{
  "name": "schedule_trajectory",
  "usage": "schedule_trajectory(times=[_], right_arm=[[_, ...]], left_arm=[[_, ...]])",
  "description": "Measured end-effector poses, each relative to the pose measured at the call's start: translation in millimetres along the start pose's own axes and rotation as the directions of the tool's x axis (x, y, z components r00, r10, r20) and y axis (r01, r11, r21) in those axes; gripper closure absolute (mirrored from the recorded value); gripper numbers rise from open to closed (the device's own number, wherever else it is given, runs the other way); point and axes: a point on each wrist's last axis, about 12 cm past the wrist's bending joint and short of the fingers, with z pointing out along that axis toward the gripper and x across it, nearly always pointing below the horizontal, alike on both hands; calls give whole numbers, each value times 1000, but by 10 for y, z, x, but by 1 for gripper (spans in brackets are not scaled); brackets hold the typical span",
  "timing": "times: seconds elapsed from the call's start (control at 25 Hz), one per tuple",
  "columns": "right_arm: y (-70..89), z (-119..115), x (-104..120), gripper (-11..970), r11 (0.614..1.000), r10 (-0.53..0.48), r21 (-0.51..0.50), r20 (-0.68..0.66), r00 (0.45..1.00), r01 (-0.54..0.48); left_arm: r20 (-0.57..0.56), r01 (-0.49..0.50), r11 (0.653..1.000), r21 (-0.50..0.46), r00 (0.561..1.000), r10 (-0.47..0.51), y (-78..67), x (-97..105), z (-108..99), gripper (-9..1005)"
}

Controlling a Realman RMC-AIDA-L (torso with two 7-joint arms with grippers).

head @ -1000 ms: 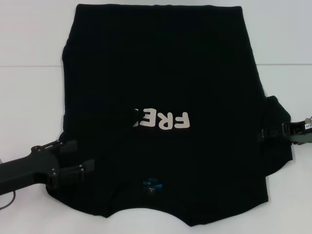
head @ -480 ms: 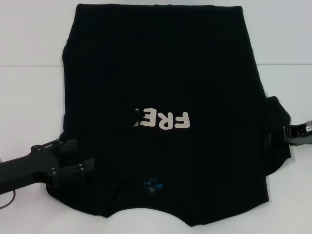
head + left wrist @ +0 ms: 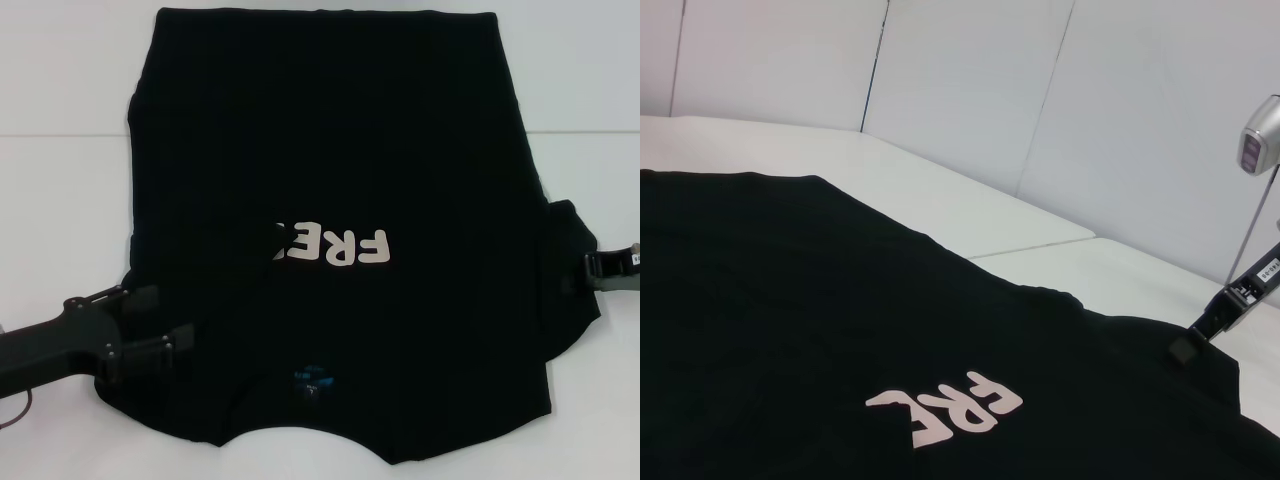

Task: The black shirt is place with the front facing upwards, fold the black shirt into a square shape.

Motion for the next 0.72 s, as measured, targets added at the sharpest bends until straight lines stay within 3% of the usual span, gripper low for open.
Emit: schedule_trajectory(times=[0.32, 0.56, 0.72], right_arm=[[-122, -95, 37, 926, 1000, 22, 15, 26, 999, -22], [-268, -290, 75, 925, 999, 49, 4, 83, 995, -49], [-234, -346, 43, 925, 999, 19, -28, 105, 994, -17]], left_arm=[[0, 3, 1000, 1, 1000, -3, -1, 0, 4, 133], [1, 21, 1000, 5, 1000, -21, -4, -1, 2, 133], [0, 29, 1000, 2, 1000, -29, 1, -2, 0, 133]])
